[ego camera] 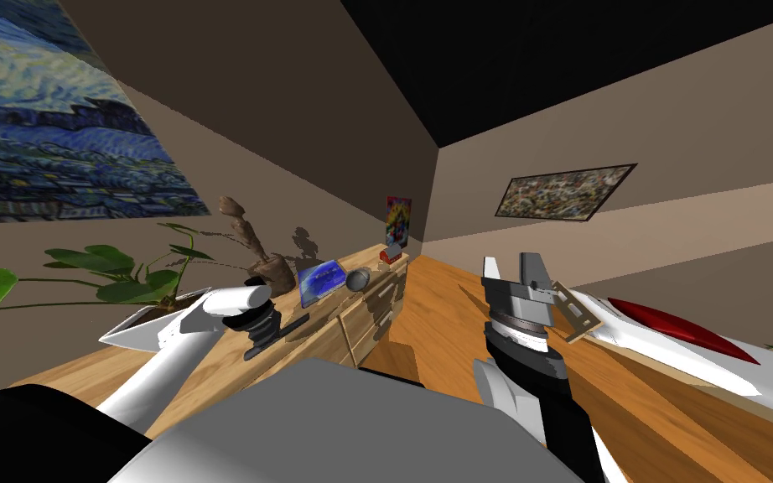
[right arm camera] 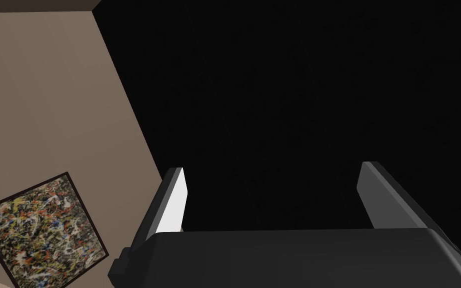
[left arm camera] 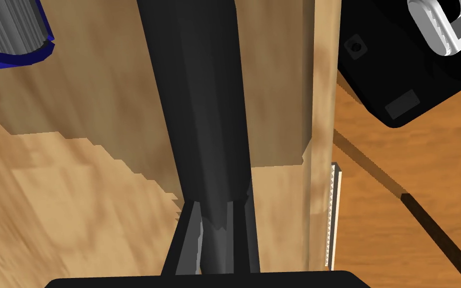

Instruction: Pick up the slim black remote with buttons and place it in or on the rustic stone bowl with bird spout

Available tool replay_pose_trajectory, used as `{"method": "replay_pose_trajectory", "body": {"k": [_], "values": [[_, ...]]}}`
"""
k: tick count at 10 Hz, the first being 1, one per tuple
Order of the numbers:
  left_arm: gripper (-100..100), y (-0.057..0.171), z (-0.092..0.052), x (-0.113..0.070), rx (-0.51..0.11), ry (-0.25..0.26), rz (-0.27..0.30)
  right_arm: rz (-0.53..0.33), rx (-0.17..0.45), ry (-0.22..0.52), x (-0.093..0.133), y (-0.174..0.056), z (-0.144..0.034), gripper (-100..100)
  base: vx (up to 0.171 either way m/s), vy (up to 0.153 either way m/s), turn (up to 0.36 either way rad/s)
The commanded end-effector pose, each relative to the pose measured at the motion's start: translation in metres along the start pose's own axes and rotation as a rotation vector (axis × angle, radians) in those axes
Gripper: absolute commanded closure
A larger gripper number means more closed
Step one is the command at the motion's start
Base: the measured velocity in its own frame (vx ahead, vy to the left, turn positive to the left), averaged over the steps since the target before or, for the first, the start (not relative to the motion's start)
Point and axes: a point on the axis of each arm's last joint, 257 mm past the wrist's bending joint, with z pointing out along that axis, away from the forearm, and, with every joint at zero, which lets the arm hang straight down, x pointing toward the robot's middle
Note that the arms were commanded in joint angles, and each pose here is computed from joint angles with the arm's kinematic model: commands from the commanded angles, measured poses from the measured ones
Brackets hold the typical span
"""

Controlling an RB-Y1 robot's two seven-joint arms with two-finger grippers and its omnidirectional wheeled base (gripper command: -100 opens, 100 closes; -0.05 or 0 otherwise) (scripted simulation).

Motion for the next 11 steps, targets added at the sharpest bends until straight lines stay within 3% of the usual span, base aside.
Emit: {"method": "replay_pose_trajectory", "body": {"k": [1,2,3,4,6,7,8,9,11], "values": [[100,0.000,0.000,0.000,0.000,0.000,0.000,0.000,0.000,0.000,0.000,0.000,0.000,0,0.000,0.000,0.000],[100,0.000,0.000,0.000,0.000,0.000,0.000,0.000,0.000,0.000,0.000,0.000,0.000,0,0.000,0.000,0.000],[0,0.000,0.000,0.000,0.000,0.000,0.000,0.000,0.000,0.000,0.000,0.000,0.000,0,0.000,0.000,0.000],[100,0.001,-0.009,0.000,0.001,0.001,0.002,0.000,0.000,0.000,0.000,0.000,0.000,0,0.008,0.005,0.012],[100,0.003,-0.020,0.000,0.001,0.000,0.005,0.000,0.000,0.000,0.000,0.000,0.000,0,0.013,0.010,0.012],[100,0.003,-0.016,0.002,0.003,0.001,0.004,0.000,0.000,0.000,0.000,0.000,0.000,0,0.005,0.004,0.002],[0,0.003,-0.017,0.001,0.001,0.000,0.003,0.000,0.000,0.000,0.000,0.000,0.000,0,0.000,0.000,0.000],[100,-0.005,-0.018,0.004,0.027,0.014,0.001,0.000,0.000,0.000,0.000,0.000,0.000,0,0.004,-0.036,0.010],[100,-0.017,-0.019,0.005,0.059,0.028,-0.003,0.000,0.000,0.000,0.000,0.000,0.000,0,0.027,-0.093,0.020]]}}
